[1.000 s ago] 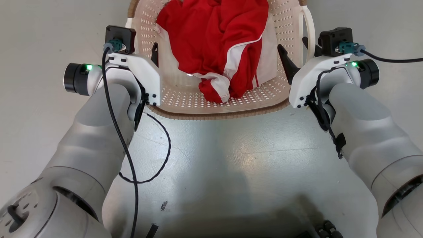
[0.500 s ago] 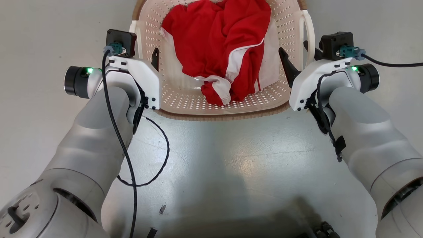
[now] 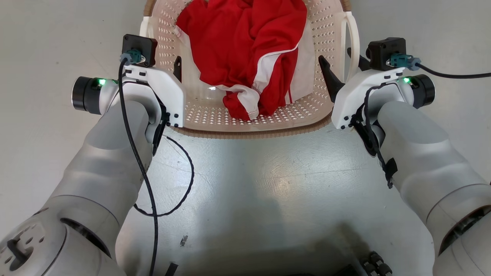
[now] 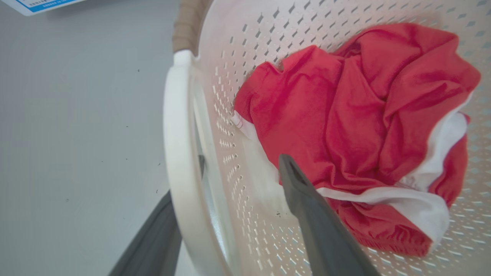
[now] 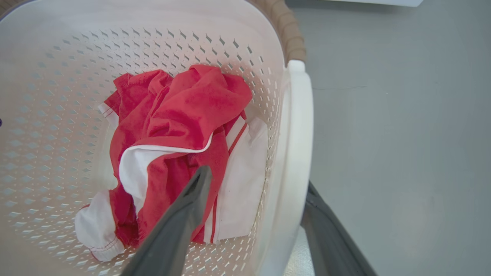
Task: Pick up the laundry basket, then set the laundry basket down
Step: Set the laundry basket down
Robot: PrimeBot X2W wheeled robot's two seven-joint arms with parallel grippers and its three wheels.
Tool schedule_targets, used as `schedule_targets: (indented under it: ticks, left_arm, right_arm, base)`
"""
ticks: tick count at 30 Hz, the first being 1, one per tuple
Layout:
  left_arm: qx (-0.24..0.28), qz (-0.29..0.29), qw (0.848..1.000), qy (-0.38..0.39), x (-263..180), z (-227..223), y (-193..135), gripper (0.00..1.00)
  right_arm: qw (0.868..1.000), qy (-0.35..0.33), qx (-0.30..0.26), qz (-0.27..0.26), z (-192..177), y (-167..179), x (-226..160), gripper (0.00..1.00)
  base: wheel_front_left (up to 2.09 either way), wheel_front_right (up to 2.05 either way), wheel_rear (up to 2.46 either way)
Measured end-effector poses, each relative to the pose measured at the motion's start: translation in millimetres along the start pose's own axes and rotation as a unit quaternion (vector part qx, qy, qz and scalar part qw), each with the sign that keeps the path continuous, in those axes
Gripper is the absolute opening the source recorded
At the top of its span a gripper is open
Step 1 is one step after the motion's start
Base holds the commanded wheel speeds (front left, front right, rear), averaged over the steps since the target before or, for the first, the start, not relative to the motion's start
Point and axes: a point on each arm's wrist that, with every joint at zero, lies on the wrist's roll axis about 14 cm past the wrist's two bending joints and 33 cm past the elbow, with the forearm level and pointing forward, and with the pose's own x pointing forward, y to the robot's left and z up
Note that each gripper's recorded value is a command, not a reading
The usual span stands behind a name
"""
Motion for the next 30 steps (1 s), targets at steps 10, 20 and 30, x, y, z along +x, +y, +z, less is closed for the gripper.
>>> schedule_targets:
  ticks: [10,20,30]
  left_arm:
    - [0.0,-0.002,1.0,0.002,2.5,-2.3,-1.5,1.0]
    - [0.003,0.001,1.0,0.002,2.7,-2.3,2.9,1.0]
    - [-0.004,0.003,1.0,-0.001,3.8,-1.1,4.3,1.0]
  right_arm:
    - [1.0,0.002,0.004,-0.003,-2.8,-2.4,0.5,1.0]
    - [1.0,0.001,0.005,-0.006,-1.9,-4.7,-0.6,1.0]
    - [1.0,-0.001,0.009,-0.012,-1.1,-9.3,-1.8,1.0]
  base:
    - [0.0,0.0,0.0]
    - [0.0,0.0,0.0]
    - [0.0,0.0,0.0]
